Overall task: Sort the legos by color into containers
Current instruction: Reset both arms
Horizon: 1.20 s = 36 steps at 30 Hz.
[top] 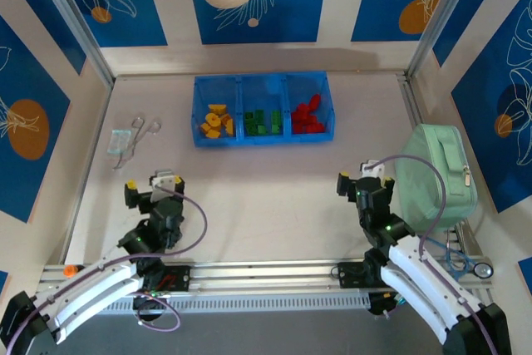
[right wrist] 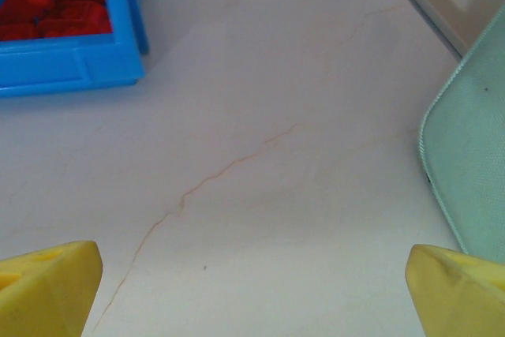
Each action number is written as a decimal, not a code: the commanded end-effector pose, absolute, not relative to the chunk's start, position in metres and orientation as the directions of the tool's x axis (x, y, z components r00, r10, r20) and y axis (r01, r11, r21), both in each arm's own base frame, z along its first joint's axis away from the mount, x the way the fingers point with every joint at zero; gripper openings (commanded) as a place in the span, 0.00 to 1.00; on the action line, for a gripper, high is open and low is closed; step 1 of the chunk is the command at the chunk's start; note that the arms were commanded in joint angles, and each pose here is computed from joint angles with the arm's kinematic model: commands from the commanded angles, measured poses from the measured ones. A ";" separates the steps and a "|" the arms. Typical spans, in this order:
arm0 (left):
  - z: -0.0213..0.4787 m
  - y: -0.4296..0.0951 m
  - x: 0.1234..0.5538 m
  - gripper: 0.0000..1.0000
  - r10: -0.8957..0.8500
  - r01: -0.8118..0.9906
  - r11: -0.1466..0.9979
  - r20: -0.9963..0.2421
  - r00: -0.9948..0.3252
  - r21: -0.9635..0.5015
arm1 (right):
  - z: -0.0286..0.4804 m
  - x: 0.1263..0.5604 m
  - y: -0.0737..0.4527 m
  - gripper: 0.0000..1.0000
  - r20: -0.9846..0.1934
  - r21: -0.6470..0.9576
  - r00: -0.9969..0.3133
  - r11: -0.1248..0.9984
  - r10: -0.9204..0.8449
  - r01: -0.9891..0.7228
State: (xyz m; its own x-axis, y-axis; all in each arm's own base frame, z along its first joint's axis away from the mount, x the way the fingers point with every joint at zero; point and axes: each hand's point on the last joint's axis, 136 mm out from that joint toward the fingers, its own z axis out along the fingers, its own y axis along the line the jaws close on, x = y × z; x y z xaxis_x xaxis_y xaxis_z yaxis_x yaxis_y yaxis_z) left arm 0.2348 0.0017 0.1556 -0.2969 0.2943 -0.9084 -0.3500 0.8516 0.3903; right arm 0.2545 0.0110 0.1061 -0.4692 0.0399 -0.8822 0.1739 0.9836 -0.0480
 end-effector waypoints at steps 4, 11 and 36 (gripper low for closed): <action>0.151 0.004 0.247 1.00 0.222 -0.339 0.886 -0.932 -0.288 0.316 | 0.123 0.278 0.012 0.99 -0.918 0.005 -0.388 0.984 0.076 0.180; 0.148 0.006 0.259 1.00 0.215 -0.351 0.881 -0.929 -0.300 0.317 | 0.122 0.297 0.010 0.99 -0.923 -0.024 -0.381 0.977 0.060 0.211; 0.150 0.024 0.277 0.98 0.109 -0.396 0.903 -0.981 -0.160 0.165 | 0.134 0.337 0.001 0.99 -0.973 0.009 -0.224 0.976 0.059 0.218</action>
